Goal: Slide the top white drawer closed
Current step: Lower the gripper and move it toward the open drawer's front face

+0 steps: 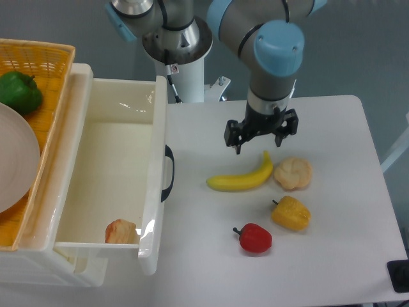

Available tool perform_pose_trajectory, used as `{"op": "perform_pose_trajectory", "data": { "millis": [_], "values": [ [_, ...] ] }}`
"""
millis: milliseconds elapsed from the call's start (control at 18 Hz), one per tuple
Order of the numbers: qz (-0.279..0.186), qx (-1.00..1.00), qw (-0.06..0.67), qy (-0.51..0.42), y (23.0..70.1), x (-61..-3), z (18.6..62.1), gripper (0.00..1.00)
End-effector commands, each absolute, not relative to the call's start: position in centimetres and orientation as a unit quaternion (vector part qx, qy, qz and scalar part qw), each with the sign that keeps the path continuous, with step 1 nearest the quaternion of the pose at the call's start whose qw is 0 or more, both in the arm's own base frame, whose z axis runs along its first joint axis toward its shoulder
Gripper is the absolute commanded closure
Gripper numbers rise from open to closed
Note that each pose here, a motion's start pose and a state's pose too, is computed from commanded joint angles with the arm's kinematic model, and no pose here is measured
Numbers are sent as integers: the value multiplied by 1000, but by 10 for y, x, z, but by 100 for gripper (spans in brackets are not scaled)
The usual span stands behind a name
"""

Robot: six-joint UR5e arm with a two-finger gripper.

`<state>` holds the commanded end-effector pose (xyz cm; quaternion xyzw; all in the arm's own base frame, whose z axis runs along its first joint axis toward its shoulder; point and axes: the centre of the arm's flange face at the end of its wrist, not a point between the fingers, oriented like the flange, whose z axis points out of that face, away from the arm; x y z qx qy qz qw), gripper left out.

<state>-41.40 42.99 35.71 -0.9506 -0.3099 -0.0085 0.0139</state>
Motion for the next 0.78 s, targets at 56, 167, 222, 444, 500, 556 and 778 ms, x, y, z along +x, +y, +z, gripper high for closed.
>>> {"op": "perform_pose_trajectory", "data": {
  "millis": [56, 167, 222, 444, 500, 556, 778],
  "values": [
    [-12, -952, 12, -306, 435, -412, 352, 0],
    [-30, -953, 13, -300, 443, -408, 341, 0],
    [-45, -953, 22, -299, 447, -407, 337, 0],
    [-82, -952, 30, -295, 459, -408, 316, 0],
    [-89, -951, 32, -295, 461, -408, 311, 0],
    [-92, -951, 30, -293, 462, -408, 307, 0],
    [-109, -950, 35, -292, 464, -403, 302, 0]
  ]
}}
